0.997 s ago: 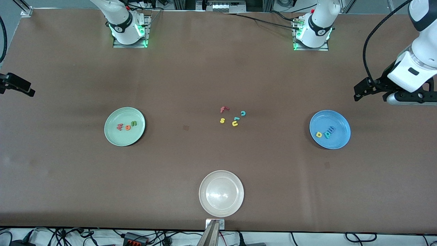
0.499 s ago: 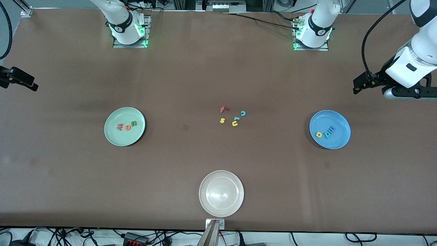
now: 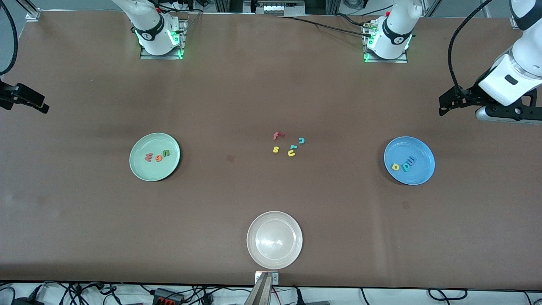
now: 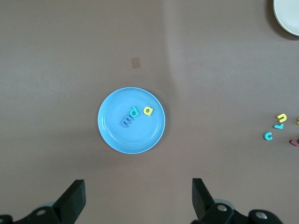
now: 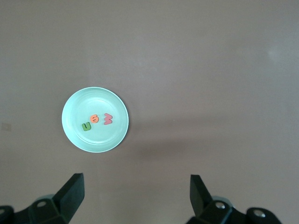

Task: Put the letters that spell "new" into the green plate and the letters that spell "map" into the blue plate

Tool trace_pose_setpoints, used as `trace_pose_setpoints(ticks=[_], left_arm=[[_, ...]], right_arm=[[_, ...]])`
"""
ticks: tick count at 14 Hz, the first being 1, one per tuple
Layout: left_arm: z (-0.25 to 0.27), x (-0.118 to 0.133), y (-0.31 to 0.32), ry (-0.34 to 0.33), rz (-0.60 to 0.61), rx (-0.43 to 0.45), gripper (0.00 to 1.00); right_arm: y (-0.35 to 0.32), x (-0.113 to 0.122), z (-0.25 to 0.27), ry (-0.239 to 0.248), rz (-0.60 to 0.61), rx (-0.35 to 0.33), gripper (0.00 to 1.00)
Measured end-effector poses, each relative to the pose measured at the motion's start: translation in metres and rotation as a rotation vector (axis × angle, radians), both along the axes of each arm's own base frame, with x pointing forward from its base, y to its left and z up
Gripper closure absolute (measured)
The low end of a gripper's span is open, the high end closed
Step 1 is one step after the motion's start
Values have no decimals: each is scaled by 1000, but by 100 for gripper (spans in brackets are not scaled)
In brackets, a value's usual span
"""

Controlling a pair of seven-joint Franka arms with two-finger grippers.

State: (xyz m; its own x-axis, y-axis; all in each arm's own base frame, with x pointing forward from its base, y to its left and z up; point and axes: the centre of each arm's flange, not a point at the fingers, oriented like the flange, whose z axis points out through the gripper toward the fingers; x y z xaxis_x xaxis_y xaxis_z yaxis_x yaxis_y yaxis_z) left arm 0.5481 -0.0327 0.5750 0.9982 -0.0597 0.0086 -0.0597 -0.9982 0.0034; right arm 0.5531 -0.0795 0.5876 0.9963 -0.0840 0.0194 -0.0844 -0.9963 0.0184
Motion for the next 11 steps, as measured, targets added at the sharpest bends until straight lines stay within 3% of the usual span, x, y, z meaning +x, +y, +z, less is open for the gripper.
trace_pose_setpoints(ticks=[11], left_arm=[[-1, 0, -3, 3, -7, 0, 0]], right_arm=[[1, 0, 0, -1, 3, 0, 0]])
